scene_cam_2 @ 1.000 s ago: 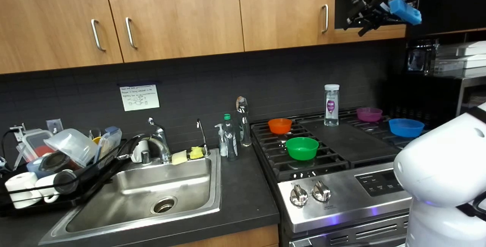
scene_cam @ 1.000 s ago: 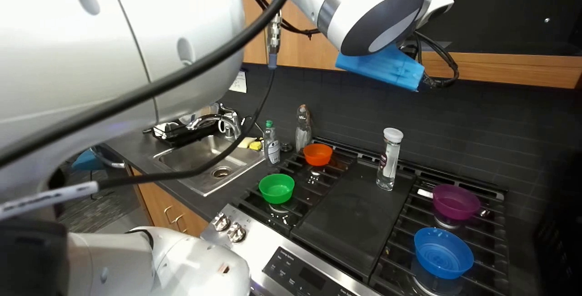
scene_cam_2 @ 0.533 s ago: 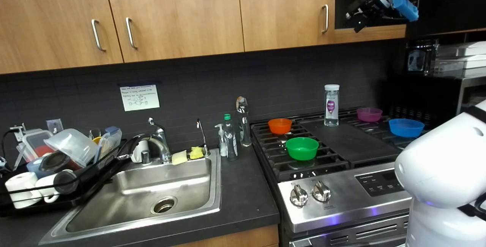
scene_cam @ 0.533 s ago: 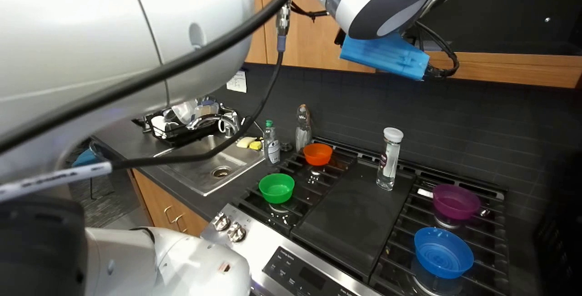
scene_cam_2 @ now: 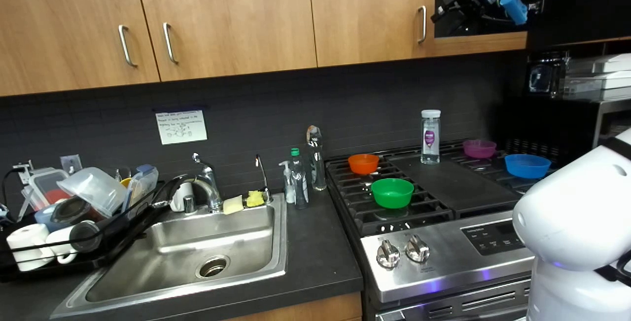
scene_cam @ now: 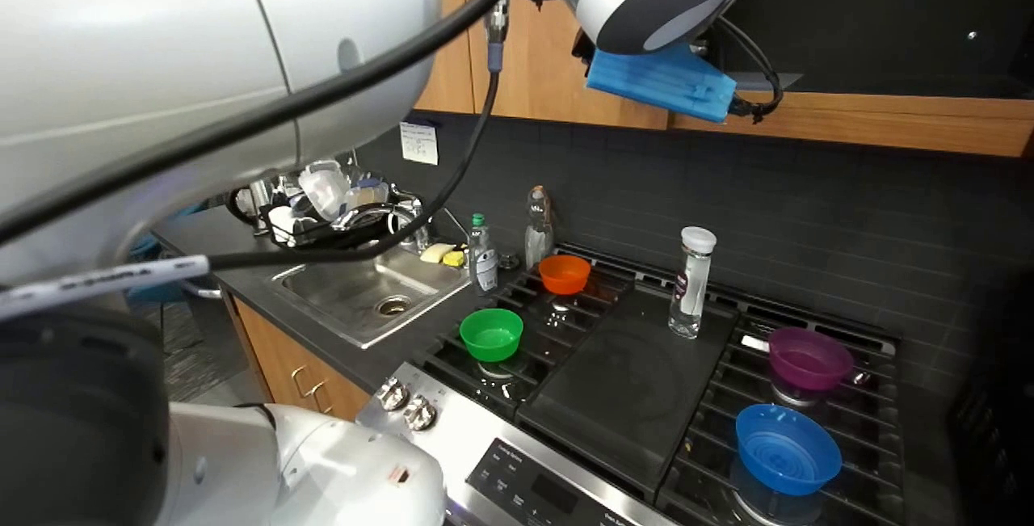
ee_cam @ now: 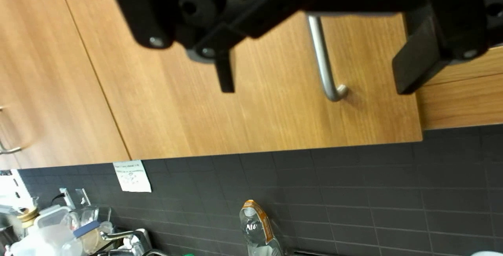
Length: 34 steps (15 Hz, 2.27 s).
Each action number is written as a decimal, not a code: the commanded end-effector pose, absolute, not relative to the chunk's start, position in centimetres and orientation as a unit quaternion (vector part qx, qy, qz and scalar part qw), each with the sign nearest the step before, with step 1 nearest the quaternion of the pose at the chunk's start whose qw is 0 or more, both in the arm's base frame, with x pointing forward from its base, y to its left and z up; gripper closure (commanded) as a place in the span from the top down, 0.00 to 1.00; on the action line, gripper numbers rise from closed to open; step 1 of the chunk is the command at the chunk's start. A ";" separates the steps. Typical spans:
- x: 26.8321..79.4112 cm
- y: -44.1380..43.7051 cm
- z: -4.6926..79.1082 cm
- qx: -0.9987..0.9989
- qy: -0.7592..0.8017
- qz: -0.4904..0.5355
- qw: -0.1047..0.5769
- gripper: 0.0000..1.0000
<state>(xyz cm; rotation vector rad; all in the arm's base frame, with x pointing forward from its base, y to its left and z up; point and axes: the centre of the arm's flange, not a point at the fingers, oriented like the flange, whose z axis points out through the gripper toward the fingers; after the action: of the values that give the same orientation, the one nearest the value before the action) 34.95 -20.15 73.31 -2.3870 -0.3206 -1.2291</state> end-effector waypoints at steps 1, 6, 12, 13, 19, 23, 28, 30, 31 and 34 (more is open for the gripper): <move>35.1 -18.1 73.9 -0.855 -0.135 -0.457 0.204 1.00; 35.8 -16.4 74.4 -0.841 -0.141 -0.486 0.190 1.00; 36.8 -15.5 74.4 -0.821 -0.156 -0.517 0.186 1.00; 37.1 -15.3 74.3 -0.819 -0.160 -0.519 0.187 1.00; 37.7 -16.5 73.9 -0.804 -0.176 -0.536 0.190 0.63; 37.5 -17.6 73.7 -0.799 -0.176 -0.545 0.184 0.72; 37.7 -17.6 73.8 -0.795 -0.184 -0.550 0.179 0.92; 38.0 -17.2 73.8 -0.794 -0.179 -0.556 0.167 0.99; 38.2 -17.2 73.8 -0.793 -0.178 -0.558 0.164 1.00; 38.5 -17.1 73.9 -0.793 -0.180 -0.559 0.164 0.75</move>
<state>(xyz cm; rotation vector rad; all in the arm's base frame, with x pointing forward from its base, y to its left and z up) 37.79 -17.15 73.44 -2.2627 -0.5095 -1.5636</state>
